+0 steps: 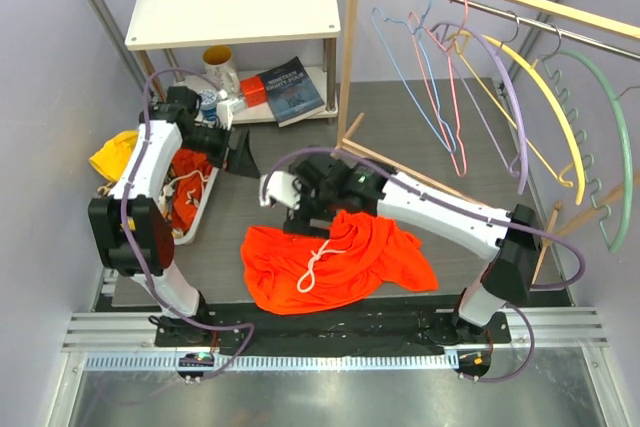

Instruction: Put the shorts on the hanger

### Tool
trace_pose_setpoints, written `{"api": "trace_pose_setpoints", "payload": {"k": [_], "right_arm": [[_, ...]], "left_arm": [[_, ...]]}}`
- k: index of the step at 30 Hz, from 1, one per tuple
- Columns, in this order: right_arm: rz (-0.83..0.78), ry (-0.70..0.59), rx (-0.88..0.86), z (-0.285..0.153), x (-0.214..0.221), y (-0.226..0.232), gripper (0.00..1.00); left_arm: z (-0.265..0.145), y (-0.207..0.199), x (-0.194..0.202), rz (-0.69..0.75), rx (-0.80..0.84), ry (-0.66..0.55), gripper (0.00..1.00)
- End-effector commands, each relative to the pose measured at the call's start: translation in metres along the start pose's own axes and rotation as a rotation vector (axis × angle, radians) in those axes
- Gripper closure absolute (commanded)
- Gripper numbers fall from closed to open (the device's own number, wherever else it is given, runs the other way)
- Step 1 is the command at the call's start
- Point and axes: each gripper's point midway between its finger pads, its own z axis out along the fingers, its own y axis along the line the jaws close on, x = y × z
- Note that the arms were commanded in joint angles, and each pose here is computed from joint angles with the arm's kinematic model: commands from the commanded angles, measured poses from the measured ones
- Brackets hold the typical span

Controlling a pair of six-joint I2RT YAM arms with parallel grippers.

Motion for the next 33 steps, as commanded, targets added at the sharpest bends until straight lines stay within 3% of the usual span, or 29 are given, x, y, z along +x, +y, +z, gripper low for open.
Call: {"api": "trace_pose_setpoints", "payload": {"k": [1,6,9,13,20,25,33], "right_arm": [[0.124,0.030,-0.126,-0.005,0.040,0.008,0.03],[0.162,0.178,-0.225,0.006,0.103,0.014,0.10],[0.200,0.274,-0.267,0.008,0.134,0.024,0.14],[0.258,0.302,-0.229,0.021,0.151,0.016,0.18],[0.296,0.291,-0.264,0.032,0.160,-0.017,0.23],[0.276,0.250,-0.413,0.026,0.146,-0.001,0.26],[0.288,0.237,-0.455,0.029,0.143,0.005,0.31]], "left_arm": [[-0.008,-0.035,0.037,0.182,-0.004,0.080,0.00],[0.002,-0.036,0.114,0.152,0.045,0.284,0.03],[0.008,-0.035,0.140,0.132,0.045,0.334,0.01],[0.019,-0.039,0.163,0.149,0.053,0.391,0.00],[0.032,-0.033,0.170,0.152,0.037,0.427,0.03],[0.040,-0.030,0.169,0.110,0.044,0.424,0.06],[0.050,0.012,0.159,0.086,-0.178,0.384,0.14]]}}
